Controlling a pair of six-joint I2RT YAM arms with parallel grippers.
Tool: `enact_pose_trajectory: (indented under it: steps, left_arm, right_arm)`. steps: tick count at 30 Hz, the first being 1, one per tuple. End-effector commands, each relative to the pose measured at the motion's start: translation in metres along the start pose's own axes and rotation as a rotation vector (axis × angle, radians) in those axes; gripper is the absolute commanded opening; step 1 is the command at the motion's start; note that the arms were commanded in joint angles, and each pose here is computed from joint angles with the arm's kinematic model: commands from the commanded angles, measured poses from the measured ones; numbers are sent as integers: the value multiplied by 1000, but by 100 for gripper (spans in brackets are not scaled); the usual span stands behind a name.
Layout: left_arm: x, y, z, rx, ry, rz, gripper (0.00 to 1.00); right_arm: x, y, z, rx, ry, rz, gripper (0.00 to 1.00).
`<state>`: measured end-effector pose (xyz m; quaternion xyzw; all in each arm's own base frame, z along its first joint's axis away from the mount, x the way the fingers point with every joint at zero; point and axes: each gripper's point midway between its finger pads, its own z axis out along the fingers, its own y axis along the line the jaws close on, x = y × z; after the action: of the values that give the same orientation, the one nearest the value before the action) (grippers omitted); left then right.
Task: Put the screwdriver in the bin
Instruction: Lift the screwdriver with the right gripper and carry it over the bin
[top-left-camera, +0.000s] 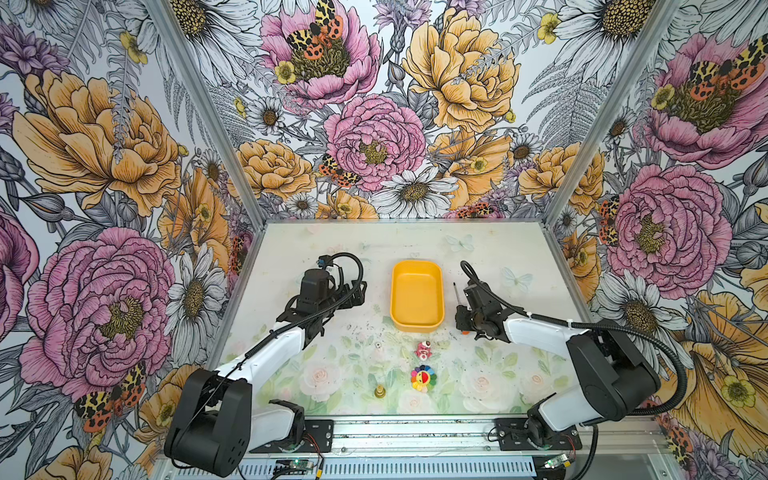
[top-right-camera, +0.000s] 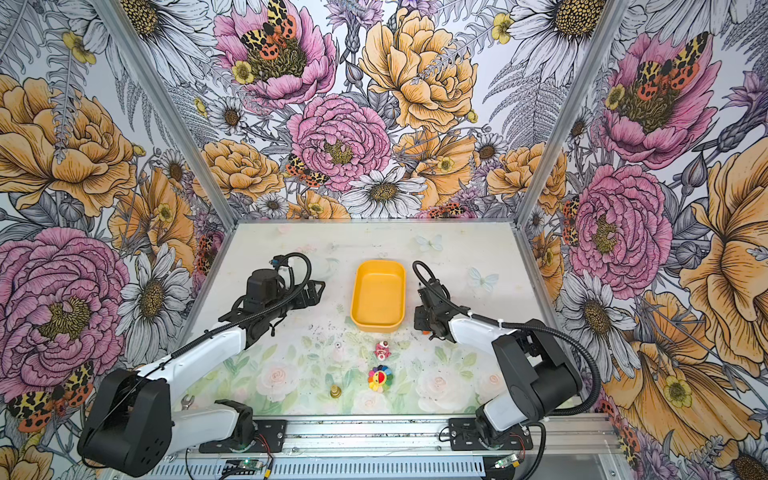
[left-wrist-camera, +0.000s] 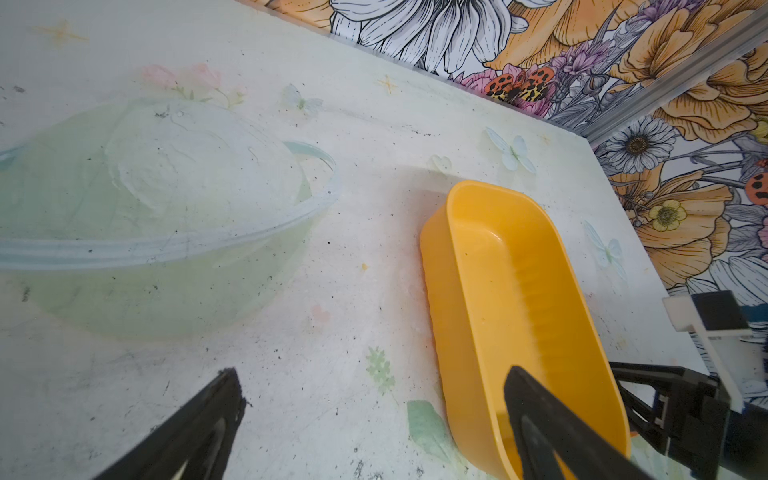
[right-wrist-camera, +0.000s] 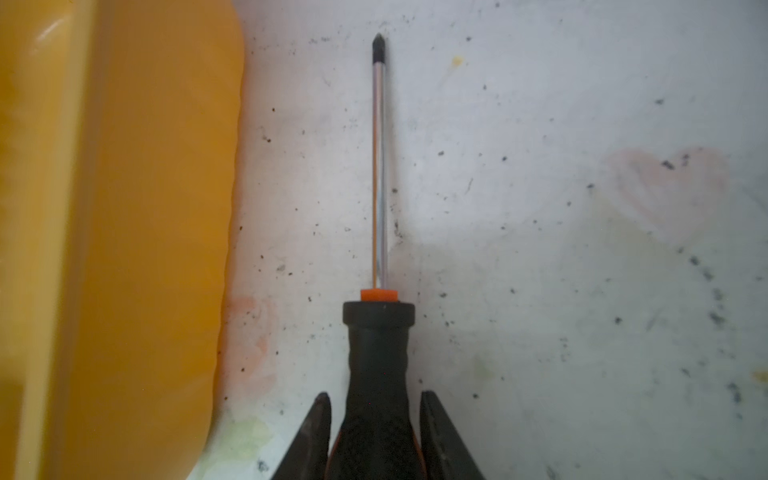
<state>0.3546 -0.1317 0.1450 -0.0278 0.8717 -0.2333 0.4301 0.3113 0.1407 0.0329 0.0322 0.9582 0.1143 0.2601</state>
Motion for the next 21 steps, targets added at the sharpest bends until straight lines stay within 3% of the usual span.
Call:
enact_pose_trajectory:
  steps: [1, 11, 17, 21]
  left_arm:
    - [-9, -7, 1, 29, -8, 18, 99]
    - [-8, -7, 2, 30, -6, 16, 99]
    - [-9, -8, 2, 33, -9, 9, 99]
    - [-10, -10, 0, 38, -13, 9, 99]
  right_arm:
    - [-21, 2, -28, -51, -96, 111, 0]
    - [-83, 11, -120, -207, -395, 330, 0]
    - [-107, 44, -157, -280, -489, 335, 0]
    - [-115, 74, -161, -311, -495, 303, 0]
